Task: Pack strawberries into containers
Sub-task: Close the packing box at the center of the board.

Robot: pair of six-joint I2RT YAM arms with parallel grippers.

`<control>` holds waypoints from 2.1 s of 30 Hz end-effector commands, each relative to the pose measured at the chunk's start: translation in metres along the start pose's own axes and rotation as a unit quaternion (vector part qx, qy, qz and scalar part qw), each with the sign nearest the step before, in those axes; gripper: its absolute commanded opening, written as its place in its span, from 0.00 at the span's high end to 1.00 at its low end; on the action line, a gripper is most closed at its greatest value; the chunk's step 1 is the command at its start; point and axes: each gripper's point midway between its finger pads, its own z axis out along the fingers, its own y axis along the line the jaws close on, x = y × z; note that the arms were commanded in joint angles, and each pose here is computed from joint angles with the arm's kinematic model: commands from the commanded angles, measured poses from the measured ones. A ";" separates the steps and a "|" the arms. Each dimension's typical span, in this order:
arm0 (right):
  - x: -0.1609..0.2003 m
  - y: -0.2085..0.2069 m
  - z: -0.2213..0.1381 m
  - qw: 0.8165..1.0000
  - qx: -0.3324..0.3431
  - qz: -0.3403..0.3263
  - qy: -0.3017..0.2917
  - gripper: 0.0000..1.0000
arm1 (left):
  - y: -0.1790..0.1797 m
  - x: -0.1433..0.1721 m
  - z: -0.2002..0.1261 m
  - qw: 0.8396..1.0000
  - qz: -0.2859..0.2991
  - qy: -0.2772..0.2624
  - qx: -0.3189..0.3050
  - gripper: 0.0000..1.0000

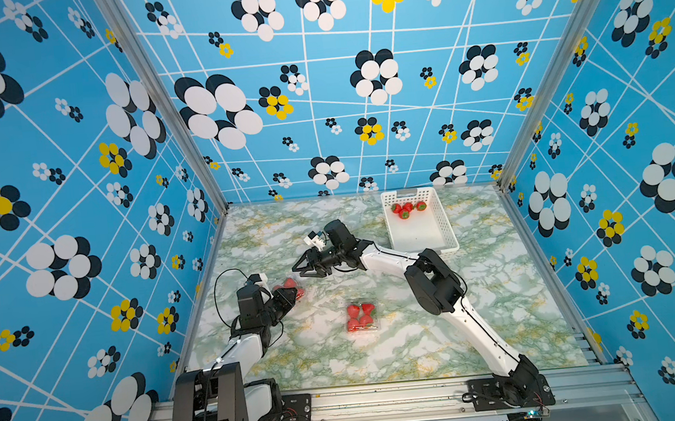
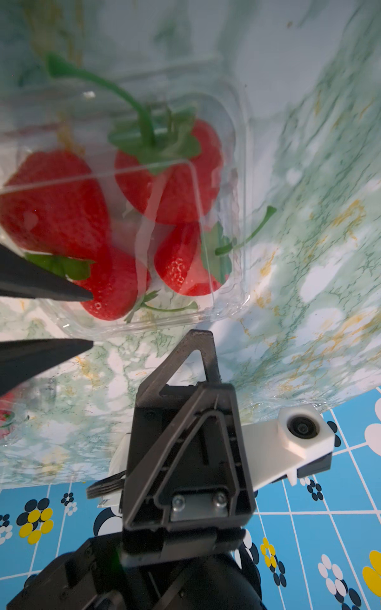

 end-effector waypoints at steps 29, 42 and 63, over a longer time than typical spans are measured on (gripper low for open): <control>-0.001 -0.023 0.031 0.999 0.002 -0.003 0.044 0.49 | 0.017 0.015 0.012 0.999 -0.024 0.037 -0.017 0.79; 0.008 -0.029 0.036 0.998 0.007 -0.004 0.058 0.54 | 0.018 0.018 0.018 0.998 -0.028 0.052 -0.018 0.79; 0.013 -0.028 0.035 0.997 0.014 -0.021 0.067 0.90 | 0.019 0.020 0.022 0.997 -0.031 0.064 -0.024 0.79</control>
